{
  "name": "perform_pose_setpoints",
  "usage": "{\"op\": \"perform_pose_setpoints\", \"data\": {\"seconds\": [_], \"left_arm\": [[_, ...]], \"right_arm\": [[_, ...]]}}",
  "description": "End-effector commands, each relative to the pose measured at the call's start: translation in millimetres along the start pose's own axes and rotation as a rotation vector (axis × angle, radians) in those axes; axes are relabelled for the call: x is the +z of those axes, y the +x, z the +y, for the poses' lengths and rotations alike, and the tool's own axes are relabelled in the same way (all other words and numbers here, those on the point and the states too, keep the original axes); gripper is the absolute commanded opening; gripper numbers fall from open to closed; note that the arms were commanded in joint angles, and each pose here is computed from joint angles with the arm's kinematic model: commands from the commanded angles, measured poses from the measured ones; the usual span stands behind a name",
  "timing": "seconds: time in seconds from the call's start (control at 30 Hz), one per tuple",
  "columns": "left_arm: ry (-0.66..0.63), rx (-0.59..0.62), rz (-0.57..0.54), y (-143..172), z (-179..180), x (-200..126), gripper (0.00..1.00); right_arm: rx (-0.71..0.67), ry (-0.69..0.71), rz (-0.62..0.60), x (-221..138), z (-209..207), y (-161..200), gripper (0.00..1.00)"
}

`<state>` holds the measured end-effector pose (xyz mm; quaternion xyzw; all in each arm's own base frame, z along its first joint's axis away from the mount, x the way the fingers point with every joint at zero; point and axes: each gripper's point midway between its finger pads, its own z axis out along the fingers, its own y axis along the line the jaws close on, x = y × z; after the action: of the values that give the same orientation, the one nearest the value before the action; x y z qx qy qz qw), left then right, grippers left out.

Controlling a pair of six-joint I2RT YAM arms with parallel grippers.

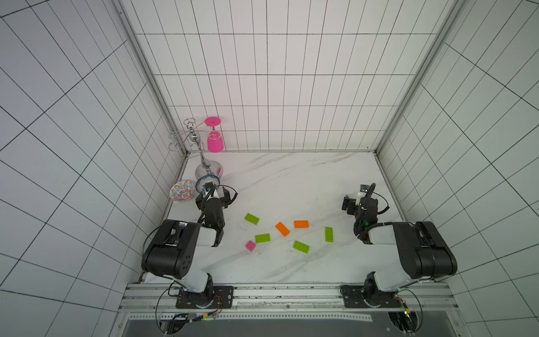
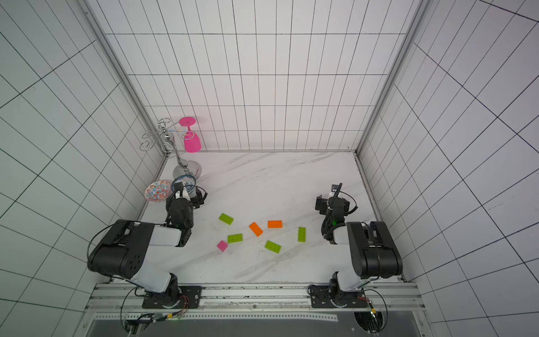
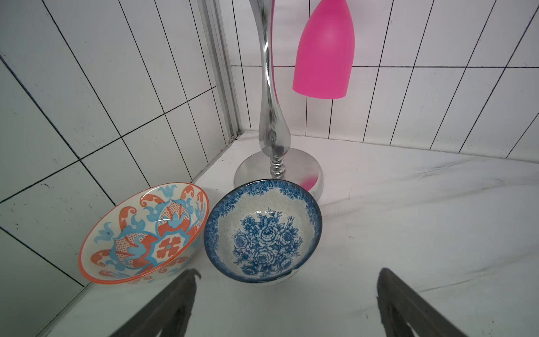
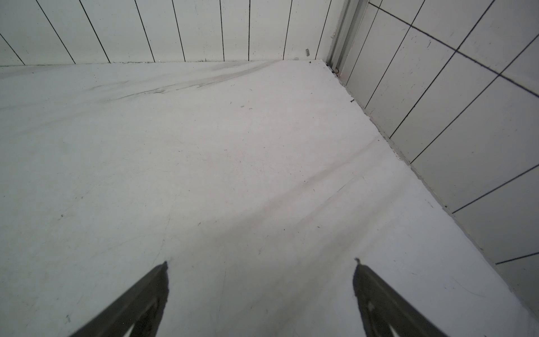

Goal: Assemble a small pinwheel with lego
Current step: Move the lego brick at the center of the board.

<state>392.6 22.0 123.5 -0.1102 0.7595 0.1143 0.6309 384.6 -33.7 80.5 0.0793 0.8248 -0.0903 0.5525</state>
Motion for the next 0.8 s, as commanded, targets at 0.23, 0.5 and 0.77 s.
{"op": "perform_pose_setpoints", "data": {"seconds": [0.23, 0.5, 0.77], "left_arm": [[0.007, -0.007, -0.02, -5, -2, -1, 0.97], [0.008, -0.006, -0.019, -5, -2, -1, 0.97], [0.035, 0.047, -0.143, -31, -11, -31, 0.98]], "right_arm": [[0.047, 0.027, -0.045, 4, -7, -20, 0.98], [0.046, 0.027, -0.046, 4, -7, -20, 0.99], [0.022, 0.038, -0.061, -8, -6, -37, 0.99]]}}
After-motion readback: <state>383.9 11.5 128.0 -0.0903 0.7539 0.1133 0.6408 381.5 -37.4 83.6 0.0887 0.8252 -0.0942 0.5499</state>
